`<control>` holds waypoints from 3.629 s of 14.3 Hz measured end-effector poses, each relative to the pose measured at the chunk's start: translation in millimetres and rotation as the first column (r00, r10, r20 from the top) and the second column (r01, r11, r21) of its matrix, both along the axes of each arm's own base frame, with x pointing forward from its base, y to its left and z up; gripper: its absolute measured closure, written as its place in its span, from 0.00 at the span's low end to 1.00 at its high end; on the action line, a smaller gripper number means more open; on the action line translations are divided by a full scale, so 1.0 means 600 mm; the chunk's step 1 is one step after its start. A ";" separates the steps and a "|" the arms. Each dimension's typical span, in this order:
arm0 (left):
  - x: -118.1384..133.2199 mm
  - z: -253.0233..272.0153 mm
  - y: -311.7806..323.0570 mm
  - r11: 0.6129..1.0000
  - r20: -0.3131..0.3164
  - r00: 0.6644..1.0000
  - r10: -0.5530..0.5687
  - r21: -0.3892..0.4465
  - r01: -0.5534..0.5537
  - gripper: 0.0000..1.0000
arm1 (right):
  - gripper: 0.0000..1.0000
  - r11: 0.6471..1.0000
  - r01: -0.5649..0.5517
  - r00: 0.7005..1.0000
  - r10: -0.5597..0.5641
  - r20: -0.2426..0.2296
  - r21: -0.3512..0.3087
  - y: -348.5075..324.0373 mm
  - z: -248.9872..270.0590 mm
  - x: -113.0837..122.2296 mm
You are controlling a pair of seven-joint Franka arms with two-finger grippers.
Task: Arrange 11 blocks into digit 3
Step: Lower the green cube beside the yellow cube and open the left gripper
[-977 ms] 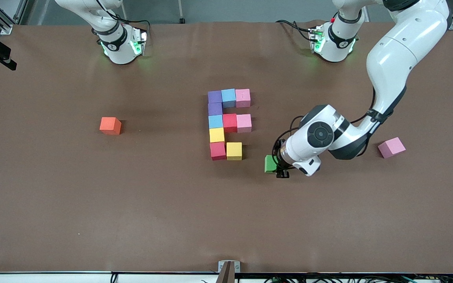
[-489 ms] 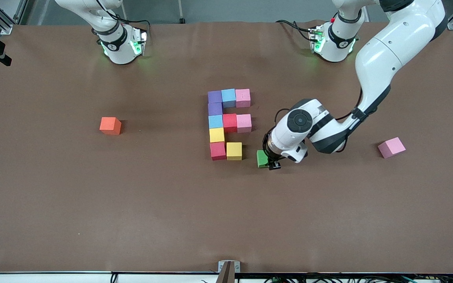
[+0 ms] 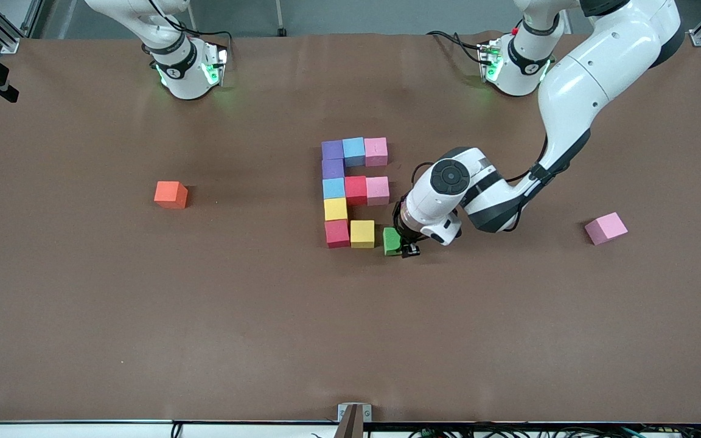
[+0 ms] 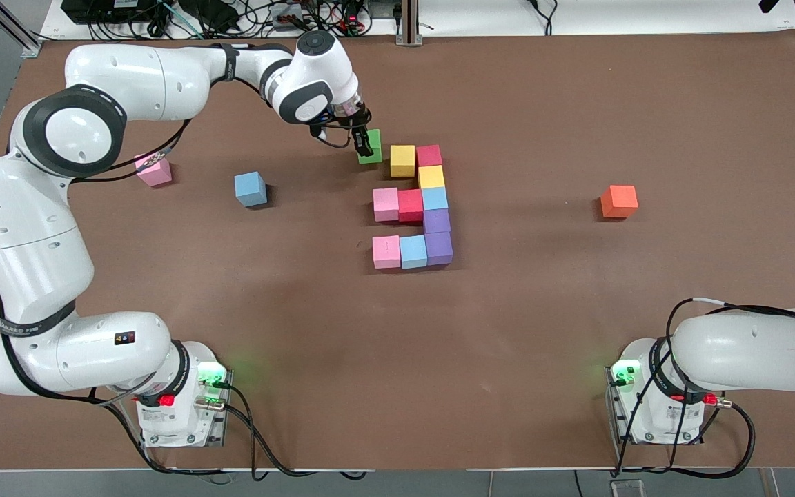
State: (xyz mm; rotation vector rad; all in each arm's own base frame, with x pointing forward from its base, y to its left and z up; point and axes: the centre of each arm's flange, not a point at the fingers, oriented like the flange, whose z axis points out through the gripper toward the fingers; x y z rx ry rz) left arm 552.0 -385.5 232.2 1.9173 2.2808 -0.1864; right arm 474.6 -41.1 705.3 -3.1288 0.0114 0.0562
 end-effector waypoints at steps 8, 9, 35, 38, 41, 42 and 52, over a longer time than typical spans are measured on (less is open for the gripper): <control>-0.028 -0.044 -0.030 0.999 0.017 0.999 -0.040 0.028 0.039 0.42 | 0.00 1.000 -0.005 1.000 0.005 -0.004 0.000 0.003 -0.001 0.000; -0.028 -0.044 -0.030 0.999 0.017 0.999 -0.039 0.028 0.038 0.42 | 0.00 1.000 -0.005 1.000 0.005 -0.004 0.000 0.003 -0.001 0.000; -0.041 -0.045 -0.045 0.999 0.012 0.999 -0.032 0.027 0.032 0.42 | 0.00 1.000 -0.015 1.000 0.015 -0.013 0.001 0.005 -0.003 -0.002; -0.041 -0.045 -0.045 0.999 0.012 0.999 -0.032 0.027 0.032 0.42 | 0.00 1.000 -0.016 1.000 0.016 -0.013 0.001 0.005 -0.003 -0.002; -0.041 -0.045 -0.045 0.999 0.012 0.999 -0.032 0.027 0.032 0.42 | 0.00 1.000 -0.016 1.000 0.016 -0.013 0.001 0.005 -0.003 -0.002; -0.041 -0.045 -0.045 0.999 0.012 0.999 -0.032 0.027 0.032 0.42 | 0.00 1.000 -0.016 1.000 0.016 -0.013 0.001 0.005 -0.003 -0.002; -0.045 -0.044 -0.050 0.999 0.012 0.999 -0.038 0.026 0.038 0.42 | 0.00 1.000 -0.018 1.000 0.018 -0.018 0.001 0.005 -0.004 -0.003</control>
